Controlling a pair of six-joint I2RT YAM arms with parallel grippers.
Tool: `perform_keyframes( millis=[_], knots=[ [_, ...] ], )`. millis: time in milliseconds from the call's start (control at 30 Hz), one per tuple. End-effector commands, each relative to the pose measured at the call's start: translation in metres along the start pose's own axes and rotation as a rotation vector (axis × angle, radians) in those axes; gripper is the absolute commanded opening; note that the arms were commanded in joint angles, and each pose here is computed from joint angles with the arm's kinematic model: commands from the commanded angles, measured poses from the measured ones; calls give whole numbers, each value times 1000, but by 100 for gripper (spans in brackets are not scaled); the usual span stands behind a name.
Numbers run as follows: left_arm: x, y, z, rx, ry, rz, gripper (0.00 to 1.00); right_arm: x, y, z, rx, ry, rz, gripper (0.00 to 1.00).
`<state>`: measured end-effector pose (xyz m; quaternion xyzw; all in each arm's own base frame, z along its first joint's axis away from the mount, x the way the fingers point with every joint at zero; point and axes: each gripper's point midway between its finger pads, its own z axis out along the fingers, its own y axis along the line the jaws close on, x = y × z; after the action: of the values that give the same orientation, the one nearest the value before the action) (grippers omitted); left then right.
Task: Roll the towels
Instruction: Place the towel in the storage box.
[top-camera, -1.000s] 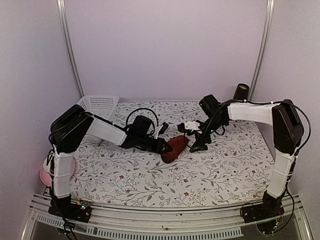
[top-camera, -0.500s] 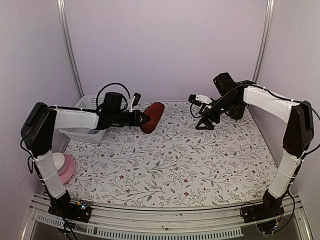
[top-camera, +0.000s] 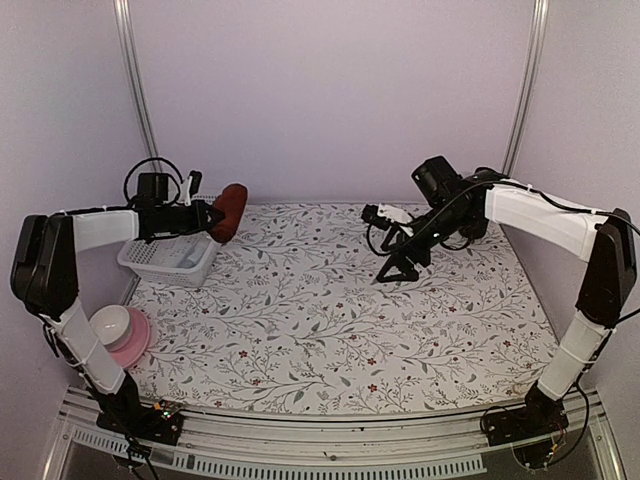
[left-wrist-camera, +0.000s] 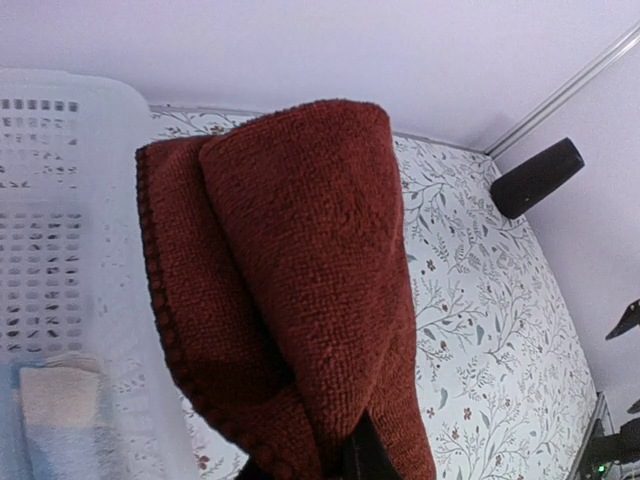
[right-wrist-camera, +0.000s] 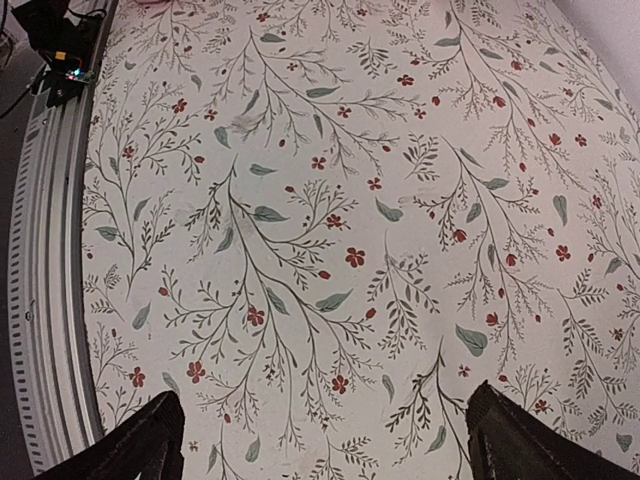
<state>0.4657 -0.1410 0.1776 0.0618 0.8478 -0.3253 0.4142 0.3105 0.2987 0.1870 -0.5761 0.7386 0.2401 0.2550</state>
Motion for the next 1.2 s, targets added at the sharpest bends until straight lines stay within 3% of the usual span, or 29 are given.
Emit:
perform_keyframes(
  millis=[0, 433, 800, 1167],
  knots=[
    [-27, 22, -34, -15, -51, 13, 0, -5, 9, 1, -10, -32, -18, 99],
    [-14, 120, -56, -85, 84, -134, 0, 14, 19, 21, -86, 0, 3, 99],
    [11, 173, -78, -306, 198, -150, 0, 19, 26, 28, -135, -1, 4, 99],
    [26, 204, -72, -344, 213, -164, 0, 21, 29, 31, -154, -2, -8, 99]
  ],
)
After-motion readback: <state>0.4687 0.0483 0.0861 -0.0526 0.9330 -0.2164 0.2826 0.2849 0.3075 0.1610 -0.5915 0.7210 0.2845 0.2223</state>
